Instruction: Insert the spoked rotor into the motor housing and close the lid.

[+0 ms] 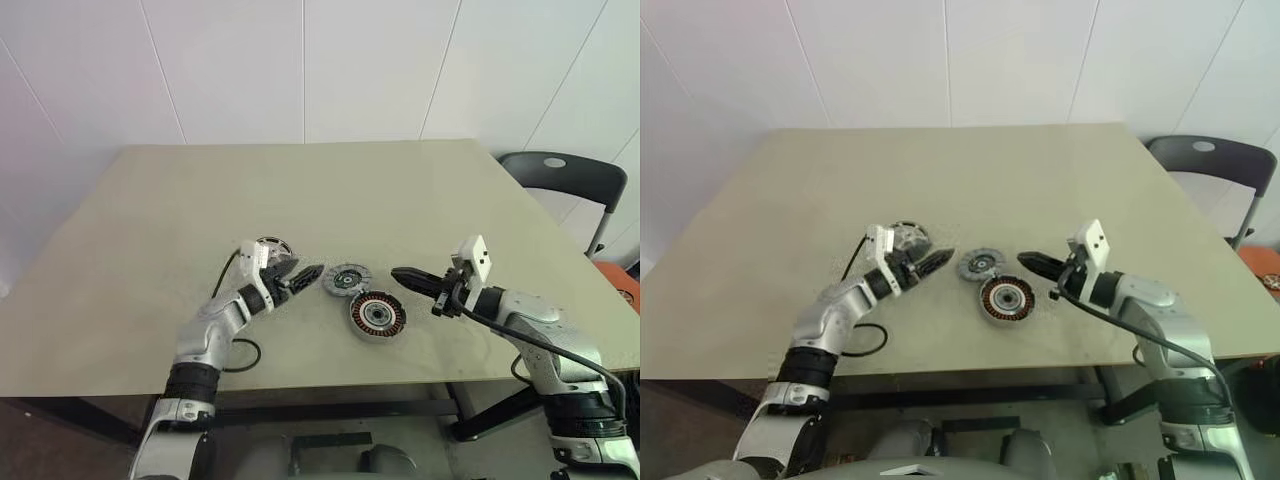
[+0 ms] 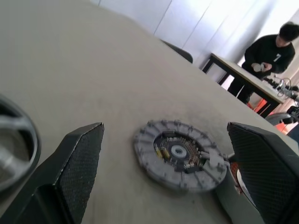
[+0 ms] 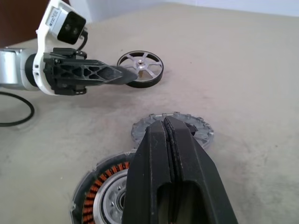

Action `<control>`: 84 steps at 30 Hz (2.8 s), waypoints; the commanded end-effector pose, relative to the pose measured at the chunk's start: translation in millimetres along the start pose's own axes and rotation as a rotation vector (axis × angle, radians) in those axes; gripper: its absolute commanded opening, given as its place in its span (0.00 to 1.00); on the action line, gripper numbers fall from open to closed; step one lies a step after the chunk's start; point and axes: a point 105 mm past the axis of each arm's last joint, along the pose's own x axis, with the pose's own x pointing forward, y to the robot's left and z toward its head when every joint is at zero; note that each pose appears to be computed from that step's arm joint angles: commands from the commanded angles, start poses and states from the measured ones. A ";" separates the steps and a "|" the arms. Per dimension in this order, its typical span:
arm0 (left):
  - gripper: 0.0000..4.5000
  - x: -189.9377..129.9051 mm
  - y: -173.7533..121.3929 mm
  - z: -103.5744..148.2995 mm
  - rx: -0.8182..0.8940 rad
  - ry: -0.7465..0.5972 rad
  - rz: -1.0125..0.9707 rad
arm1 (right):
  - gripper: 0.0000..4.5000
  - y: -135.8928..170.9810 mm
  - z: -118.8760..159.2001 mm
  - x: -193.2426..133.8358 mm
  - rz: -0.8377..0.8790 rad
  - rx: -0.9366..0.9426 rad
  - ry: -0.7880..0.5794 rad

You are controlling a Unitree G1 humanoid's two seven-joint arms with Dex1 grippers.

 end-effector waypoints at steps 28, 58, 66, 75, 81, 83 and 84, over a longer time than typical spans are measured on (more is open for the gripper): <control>1.00 -21.8 59.2 76.0 -0.255 -0.376 0.421 | 0.00 20.0 13.9 -20.3 0.130 -0.032 -0.007; 0.10 15.3 17.2 58.2 -0.561 -0.295 0.156 | 0.00 12.2 9.8 -29.5 0.062 -0.035 -0.008; 0.10 24.4 -26.4 55.4 -0.751 -0.247 -0.139 | 0.00 12.7 4.6 -47.9 0.054 0.023 -0.010; 0.10 45.2 -72.3 3.3 -0.824 0.088 -0.288 | 0.00 21.6 -17.6 -75.9 0.067 0.078 0.097; 0.10 46.2 -87.8 -20.6 -0.874 0.248 -0.329 | 0.00 19.3 -19.7 -78.0 0.048 0.077 0.095; 0.10 43.2 -95.7 -32.9 -0.897 0.311 -0.345 | 0.00 19.0 -23.1 -78.1 0.045 0.081 0.097; 0.10 41.6 -98.2 -37.2 -0.905 0.332 -0.349 | 0.00 18.8 -24.6 -78.5 0.044 0.083 0.097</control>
